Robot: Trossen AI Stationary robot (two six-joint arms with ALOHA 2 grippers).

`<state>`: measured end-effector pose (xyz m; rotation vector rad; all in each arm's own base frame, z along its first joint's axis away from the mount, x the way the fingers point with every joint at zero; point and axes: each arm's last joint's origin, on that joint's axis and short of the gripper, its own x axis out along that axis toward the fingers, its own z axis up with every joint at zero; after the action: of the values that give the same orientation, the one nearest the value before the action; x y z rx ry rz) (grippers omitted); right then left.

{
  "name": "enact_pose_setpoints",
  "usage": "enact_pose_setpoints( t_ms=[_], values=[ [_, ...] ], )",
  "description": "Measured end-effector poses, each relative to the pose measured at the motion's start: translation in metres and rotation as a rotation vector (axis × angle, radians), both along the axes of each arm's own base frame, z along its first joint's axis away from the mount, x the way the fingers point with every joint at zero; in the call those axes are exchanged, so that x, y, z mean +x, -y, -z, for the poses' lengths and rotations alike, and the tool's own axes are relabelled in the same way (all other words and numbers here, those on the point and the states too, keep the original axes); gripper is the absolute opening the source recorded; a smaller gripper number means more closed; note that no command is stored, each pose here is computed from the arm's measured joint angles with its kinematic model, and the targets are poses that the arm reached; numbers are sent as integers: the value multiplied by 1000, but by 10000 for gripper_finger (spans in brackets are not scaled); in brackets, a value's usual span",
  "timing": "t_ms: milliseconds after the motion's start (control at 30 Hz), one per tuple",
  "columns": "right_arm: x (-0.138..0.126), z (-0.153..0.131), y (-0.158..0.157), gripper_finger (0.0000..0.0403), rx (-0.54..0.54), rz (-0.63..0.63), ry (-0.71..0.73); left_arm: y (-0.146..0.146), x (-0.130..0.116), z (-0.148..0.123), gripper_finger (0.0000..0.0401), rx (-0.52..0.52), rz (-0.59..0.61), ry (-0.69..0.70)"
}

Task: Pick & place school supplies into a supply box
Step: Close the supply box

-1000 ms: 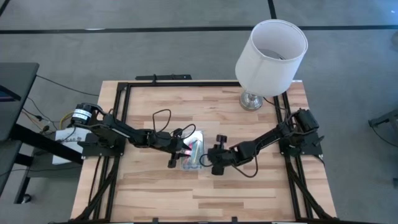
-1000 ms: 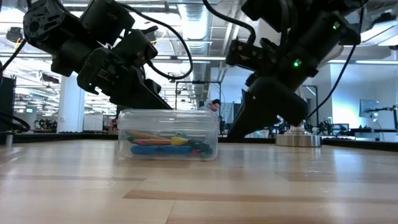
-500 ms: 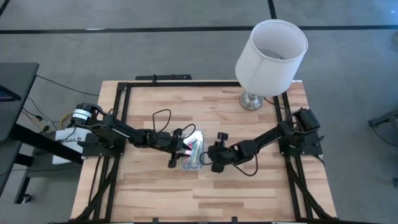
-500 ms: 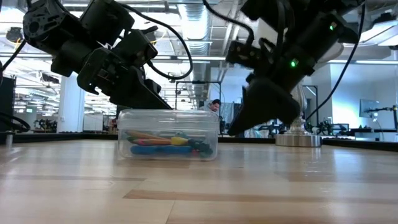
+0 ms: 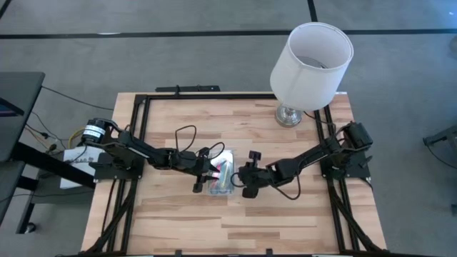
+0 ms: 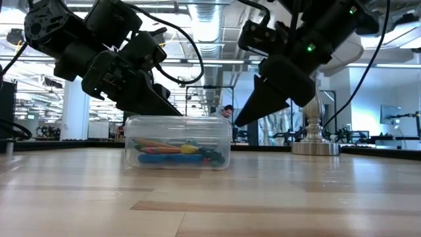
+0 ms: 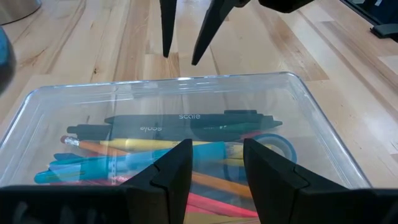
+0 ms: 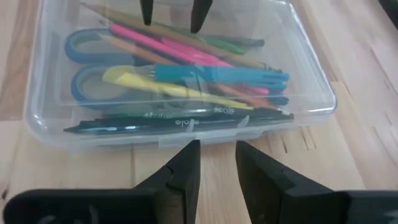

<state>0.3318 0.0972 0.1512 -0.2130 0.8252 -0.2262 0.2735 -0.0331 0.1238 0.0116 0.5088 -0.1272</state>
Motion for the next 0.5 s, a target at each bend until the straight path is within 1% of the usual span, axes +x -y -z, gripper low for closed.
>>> enact_pose_setpoints(
  t_ms=[500],
  values=[
    [2, -1, 2, 98, 3, 0, 14, 0, 1, -1, 139, 2, 2, 15]
  ],
)
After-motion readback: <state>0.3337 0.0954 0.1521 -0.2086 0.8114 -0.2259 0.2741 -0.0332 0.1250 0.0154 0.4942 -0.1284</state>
